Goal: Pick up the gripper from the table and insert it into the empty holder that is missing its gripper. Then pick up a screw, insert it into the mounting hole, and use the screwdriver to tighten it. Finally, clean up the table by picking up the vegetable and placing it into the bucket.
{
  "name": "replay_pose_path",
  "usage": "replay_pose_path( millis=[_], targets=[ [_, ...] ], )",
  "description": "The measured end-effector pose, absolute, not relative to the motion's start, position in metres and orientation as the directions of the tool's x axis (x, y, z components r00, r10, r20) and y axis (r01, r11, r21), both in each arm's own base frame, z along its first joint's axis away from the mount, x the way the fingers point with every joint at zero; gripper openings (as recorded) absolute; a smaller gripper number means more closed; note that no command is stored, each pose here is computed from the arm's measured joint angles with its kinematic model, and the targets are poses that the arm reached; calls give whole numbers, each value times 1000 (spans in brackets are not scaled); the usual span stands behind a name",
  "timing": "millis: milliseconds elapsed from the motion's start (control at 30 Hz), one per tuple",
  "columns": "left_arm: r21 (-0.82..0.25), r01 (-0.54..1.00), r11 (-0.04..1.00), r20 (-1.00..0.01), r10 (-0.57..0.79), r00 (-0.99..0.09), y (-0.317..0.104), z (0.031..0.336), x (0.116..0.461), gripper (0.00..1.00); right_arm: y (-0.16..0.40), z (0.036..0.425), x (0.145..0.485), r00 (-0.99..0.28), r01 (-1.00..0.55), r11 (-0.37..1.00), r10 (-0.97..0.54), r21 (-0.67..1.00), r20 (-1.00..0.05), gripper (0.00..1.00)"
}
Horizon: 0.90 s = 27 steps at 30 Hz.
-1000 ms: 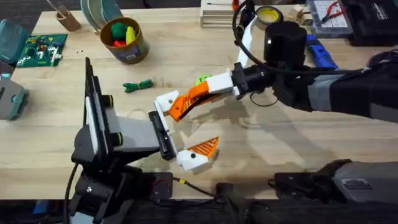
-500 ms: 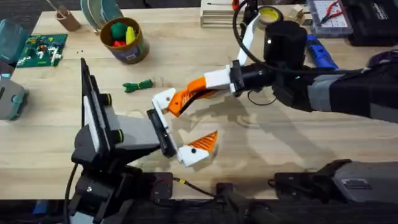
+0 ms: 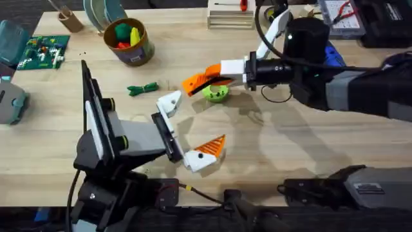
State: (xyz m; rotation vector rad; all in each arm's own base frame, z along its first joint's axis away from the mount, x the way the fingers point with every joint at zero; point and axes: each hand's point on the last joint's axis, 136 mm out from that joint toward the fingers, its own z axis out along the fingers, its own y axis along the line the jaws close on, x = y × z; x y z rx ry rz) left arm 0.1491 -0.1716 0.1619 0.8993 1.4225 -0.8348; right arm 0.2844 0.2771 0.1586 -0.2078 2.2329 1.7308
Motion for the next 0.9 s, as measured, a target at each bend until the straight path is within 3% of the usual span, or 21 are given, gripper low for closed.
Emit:
replay_pose_path(
  millis=[267,900],
  targets=[
    [21,887,462,-999,50,-2,-170,162,152,993,278,169,287,-924,-351,231,74,907,-376,6],
    [-16,829,558,-999,26,-36,-160,164,169,993,278,180,263,-929,-371,120,-46,921,-368,6]
  ],
)
